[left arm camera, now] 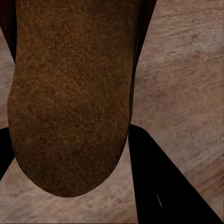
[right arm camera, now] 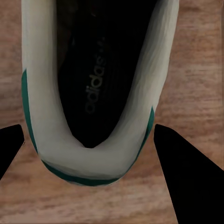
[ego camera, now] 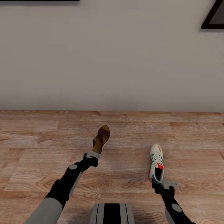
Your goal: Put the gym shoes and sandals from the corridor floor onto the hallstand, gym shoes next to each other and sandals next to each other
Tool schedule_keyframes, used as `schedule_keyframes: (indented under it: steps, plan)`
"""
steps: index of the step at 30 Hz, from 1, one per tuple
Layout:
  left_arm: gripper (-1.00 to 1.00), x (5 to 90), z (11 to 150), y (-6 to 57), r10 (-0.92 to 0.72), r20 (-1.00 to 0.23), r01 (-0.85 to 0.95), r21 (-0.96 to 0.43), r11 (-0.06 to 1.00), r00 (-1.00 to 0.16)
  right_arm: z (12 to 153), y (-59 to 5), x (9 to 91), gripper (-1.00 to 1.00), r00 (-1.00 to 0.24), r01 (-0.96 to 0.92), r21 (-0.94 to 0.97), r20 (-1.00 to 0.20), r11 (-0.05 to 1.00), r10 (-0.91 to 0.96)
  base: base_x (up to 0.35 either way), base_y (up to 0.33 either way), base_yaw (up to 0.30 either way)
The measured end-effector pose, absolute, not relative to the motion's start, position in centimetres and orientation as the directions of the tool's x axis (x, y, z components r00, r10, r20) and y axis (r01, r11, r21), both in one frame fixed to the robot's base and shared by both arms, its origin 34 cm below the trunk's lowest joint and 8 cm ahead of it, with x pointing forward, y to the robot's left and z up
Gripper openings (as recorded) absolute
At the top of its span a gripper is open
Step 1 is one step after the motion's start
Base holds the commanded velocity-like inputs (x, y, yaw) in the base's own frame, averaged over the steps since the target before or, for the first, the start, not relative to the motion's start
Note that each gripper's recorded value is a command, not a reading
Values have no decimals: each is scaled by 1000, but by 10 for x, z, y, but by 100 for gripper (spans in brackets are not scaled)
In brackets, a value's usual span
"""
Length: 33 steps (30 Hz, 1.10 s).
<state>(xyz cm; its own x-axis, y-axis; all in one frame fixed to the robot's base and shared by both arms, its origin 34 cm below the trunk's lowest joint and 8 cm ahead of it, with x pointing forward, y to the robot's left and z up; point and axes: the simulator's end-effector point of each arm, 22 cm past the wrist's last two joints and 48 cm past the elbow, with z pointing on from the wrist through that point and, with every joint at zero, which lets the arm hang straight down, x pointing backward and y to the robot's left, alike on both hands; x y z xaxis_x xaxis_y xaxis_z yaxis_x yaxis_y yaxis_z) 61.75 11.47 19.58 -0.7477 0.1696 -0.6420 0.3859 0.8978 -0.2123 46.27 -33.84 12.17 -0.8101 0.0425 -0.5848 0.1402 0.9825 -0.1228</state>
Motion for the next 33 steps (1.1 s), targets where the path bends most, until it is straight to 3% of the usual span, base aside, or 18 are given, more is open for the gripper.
schedule_keyframes:
  steps: [7, 16, 33]
  plan:
    - [-100, 578, 179, 178, 106, -589, 263, -187, 947, -801, 134, -342, 474, -100, -792, 146, -123, -610, 982, 41, 0, 0, -2]
    - [-100, 549, 187, 245, 64, -624, 178, -121, 977, -779, 157, -371, 487, -100, -767, 145, -158, -642, 977, 10, 0, 0, -70]
    - [-100, 488, 193, 311, -53, -653, 6, -88, 996, -755, 164, -372, 453, -100, -764, 147, -157, -645, 977, 11, 0, 0, -16]
